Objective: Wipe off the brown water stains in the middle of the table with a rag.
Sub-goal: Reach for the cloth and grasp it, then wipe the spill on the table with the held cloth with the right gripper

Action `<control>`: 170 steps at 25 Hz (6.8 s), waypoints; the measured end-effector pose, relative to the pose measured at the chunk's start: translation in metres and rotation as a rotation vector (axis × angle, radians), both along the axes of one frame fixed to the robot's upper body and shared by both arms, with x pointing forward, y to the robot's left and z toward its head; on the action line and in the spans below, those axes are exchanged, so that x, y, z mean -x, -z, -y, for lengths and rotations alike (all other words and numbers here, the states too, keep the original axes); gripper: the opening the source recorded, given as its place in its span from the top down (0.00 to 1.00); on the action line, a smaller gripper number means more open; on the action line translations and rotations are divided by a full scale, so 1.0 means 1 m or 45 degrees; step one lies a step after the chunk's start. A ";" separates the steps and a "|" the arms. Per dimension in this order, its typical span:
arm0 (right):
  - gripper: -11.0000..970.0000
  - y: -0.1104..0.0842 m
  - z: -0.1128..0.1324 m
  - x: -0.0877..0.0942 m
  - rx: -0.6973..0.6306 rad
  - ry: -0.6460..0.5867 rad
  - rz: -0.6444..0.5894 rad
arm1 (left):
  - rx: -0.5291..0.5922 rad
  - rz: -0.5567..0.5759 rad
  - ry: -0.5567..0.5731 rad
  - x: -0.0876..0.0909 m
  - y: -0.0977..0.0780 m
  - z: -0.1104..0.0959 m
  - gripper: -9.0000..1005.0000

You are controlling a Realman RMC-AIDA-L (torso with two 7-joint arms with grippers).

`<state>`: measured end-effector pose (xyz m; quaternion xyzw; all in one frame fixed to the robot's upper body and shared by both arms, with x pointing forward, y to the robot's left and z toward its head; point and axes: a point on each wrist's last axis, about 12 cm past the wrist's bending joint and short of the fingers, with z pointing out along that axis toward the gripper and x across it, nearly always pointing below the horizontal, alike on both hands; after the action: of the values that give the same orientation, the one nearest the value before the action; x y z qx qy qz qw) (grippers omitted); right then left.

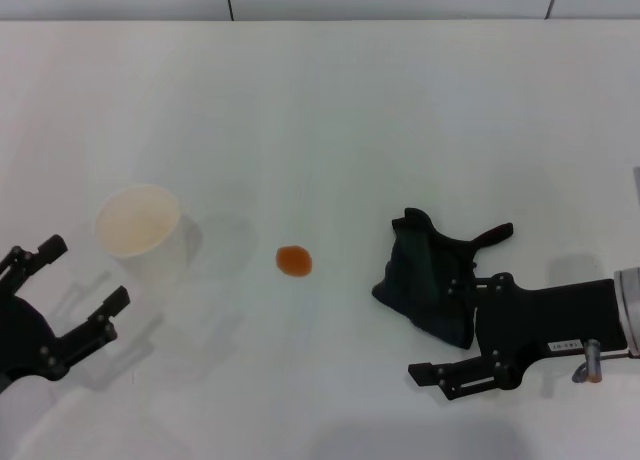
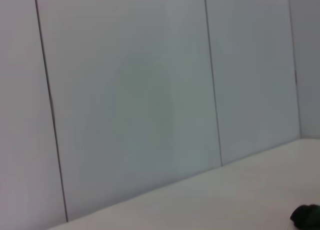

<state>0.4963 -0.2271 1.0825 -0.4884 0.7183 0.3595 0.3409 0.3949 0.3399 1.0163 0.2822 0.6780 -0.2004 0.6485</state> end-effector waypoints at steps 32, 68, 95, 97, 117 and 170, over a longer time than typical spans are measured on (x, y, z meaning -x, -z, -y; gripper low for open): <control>0.13 -0.020 -0.011 -0.016 -0.106 0.057 0.051 | -0.287 -0.390 0.620 -0.116 -0.123 -0.038 0.12; 0.13 -0.055 -0.028 -0.050 0.310 0.425 -0.194 | -0.310 -0.468 0.719 -0.121 -0.152 -0.037 0.12; 0.13 -0.052 -0.078 -0.034 0.457 0.399 -0.166 | -0.339 -0.449 0.731 -0.122 -0.150 -0.035 0.12; 0.13 -0.052 -0.078 -0.035 0.454 0.403 -0.161 | -0.339 -0.449 0.733 -0.122 -0.150 -0.035 0.12; 0.13 -0.049 -0.065 -0.044 0.511 0.503 -0.152 | -0.340 -0.442 0.734 -0.120 -0.148 -0.034 0.12; 0.48 -0.033 -0.070 -0.039 0.529 0.480 -0.173 | -0.343 -0.425 0.744 -0.119 -0.146 -0.032 0.12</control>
<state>0.5349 -0.1567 1.1159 -0.3806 0.8759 0.1667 0.2454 0.5143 0.3723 1.1626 0.5104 0.6855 -0.3297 0.4011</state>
